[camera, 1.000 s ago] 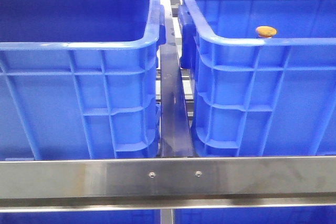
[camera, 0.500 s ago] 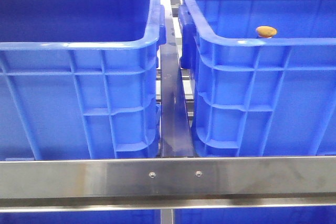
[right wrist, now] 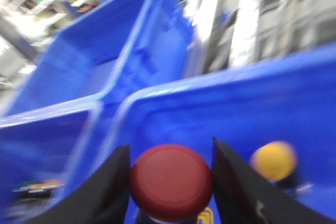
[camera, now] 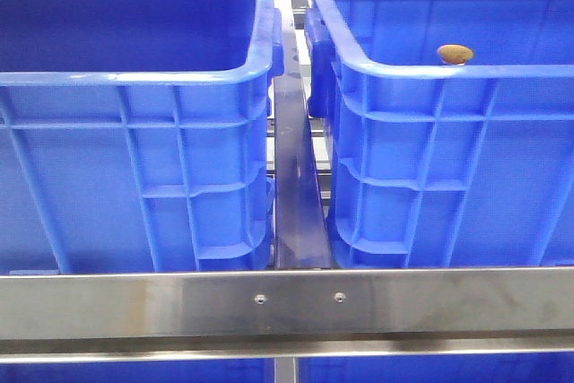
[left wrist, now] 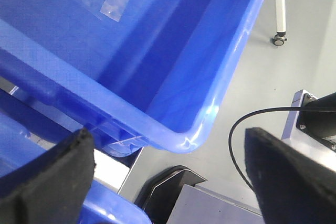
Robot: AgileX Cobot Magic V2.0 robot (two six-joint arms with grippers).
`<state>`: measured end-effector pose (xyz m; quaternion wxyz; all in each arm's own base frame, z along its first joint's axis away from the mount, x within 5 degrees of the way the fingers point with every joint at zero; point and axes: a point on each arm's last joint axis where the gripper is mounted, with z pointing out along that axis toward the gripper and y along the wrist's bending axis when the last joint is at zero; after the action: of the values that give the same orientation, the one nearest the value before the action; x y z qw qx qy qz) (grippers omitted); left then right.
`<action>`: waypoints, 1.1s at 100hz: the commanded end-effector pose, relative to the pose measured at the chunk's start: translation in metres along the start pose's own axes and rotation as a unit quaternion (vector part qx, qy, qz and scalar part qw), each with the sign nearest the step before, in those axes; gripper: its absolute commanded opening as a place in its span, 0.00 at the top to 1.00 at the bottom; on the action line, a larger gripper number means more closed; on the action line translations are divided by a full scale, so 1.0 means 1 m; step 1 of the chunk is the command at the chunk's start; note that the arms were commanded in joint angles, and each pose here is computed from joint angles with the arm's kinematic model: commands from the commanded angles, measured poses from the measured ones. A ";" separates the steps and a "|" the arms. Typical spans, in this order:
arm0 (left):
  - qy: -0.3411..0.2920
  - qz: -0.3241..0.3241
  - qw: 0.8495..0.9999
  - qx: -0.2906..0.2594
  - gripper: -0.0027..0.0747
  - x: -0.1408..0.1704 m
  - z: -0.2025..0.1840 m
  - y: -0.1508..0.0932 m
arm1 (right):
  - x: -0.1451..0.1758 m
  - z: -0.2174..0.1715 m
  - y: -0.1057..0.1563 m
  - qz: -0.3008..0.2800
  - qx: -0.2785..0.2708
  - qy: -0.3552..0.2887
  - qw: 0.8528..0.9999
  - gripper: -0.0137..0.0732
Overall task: Pick red and yellow buttons and place in box
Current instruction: 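Lower the red button beside the yellow one and open right gripper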
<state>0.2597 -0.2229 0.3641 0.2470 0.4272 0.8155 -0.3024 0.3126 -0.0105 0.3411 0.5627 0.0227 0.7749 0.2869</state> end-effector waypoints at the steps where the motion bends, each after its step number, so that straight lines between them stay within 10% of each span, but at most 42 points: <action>1: -0.053 0.008 0.998 0.012 0.25 -0.013 -0.023 -0.018 | -0.024 -0.010 0.007 -0.064 0.023 -0.052 0.996 0.54; 42: -0.053 0.008 0.998 0.012 0.25 -0.013 -0.023 -0.018 | -0.021 0.030 -0.030 -0.177 0.070 -0.035 0.981 0.54; 110: -0.056 0.008 0.998 0.011 0.25 -0.013 -0.023 -0.017 | 0.008 0.097 -0.086 -0.139 0.048 0.002 0.989 0.54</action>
<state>0.2597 -0.2230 0.3642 0.2469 0.4267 0.8154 -0.3036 0.4194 -0.0436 0.2457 0.5540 -0.0559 0.8184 0.1422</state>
